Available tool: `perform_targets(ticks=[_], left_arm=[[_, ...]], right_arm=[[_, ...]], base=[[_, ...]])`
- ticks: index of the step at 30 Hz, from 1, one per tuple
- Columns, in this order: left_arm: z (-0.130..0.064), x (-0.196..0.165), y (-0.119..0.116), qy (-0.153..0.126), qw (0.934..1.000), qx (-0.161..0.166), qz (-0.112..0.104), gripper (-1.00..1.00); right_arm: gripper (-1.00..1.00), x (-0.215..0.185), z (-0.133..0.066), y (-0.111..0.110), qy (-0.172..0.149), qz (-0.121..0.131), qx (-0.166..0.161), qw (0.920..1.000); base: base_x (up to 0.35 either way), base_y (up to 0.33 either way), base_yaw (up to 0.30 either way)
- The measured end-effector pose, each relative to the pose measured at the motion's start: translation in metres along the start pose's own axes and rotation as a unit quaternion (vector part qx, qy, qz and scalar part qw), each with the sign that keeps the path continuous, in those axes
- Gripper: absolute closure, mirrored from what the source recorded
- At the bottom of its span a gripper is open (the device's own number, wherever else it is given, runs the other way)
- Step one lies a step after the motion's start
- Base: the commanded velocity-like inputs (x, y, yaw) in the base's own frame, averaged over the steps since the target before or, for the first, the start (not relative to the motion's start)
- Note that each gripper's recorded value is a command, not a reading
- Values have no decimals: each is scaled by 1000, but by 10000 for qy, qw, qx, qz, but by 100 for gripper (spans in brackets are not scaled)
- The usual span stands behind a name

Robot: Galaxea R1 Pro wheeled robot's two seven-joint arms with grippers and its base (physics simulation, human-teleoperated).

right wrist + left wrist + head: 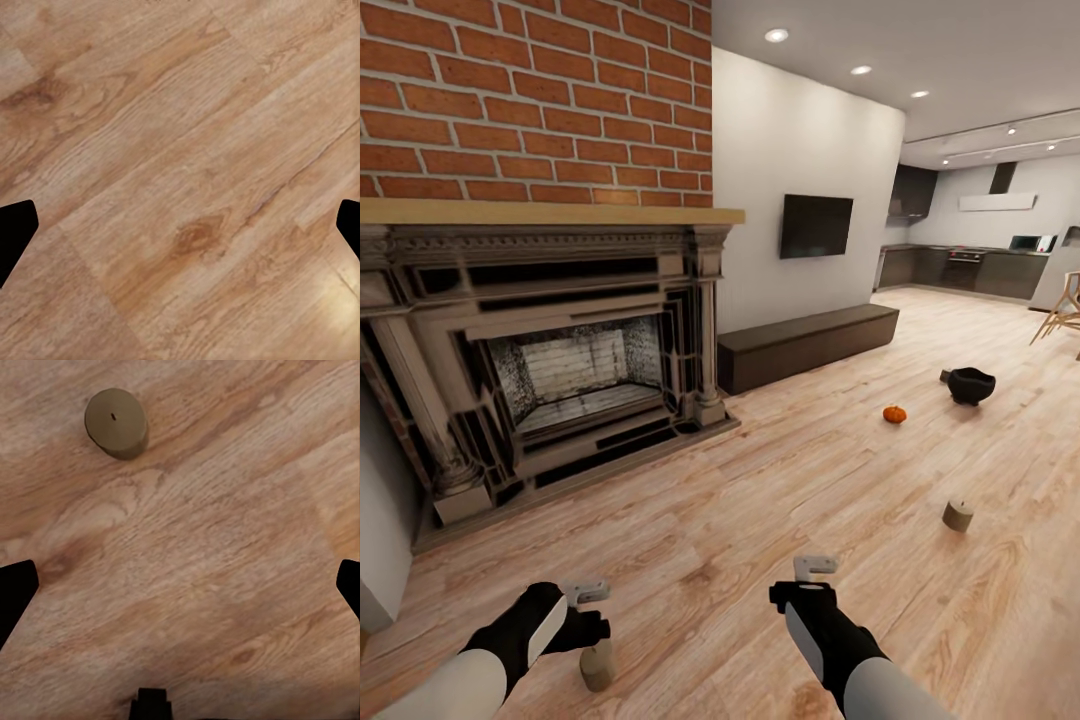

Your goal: Place each of the two pumpkins and all three candles from the living room inside a cabinet in the living room (use any cabinet), then make sure every cabinet is closed, and position the cauldron so it is next to a table in the living room.

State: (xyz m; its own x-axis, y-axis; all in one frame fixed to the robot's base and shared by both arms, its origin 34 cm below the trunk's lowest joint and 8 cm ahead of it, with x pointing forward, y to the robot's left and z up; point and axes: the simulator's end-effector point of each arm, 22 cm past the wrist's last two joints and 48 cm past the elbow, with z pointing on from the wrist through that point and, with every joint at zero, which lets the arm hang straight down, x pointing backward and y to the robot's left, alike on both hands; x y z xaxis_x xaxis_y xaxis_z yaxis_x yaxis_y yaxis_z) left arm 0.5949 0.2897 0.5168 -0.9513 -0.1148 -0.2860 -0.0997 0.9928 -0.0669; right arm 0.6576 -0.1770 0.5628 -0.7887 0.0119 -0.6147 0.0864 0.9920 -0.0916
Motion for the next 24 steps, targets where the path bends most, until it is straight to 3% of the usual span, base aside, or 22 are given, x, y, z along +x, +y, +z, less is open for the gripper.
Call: perform_targets(ticks=[4, 8, 24], left_arm=[[1, -3, -8, -110, 9992, -63, 376, -100], [2, -9, -16, -280, 9982, -50, 535, -100], [3, -9, -33, -330, 9976, 26, 607, -100]], right_arm=[[-100, -1, 0, 2, -24, -55, -6, 10000], [-100, -1, -1, 2, -32, -71, -8, 10000], [-100, -1, -1, 2, -35, -75, -1, 10000]], base=[[0, 0, 0], [0, 0, 0], [107, 0, 0]])
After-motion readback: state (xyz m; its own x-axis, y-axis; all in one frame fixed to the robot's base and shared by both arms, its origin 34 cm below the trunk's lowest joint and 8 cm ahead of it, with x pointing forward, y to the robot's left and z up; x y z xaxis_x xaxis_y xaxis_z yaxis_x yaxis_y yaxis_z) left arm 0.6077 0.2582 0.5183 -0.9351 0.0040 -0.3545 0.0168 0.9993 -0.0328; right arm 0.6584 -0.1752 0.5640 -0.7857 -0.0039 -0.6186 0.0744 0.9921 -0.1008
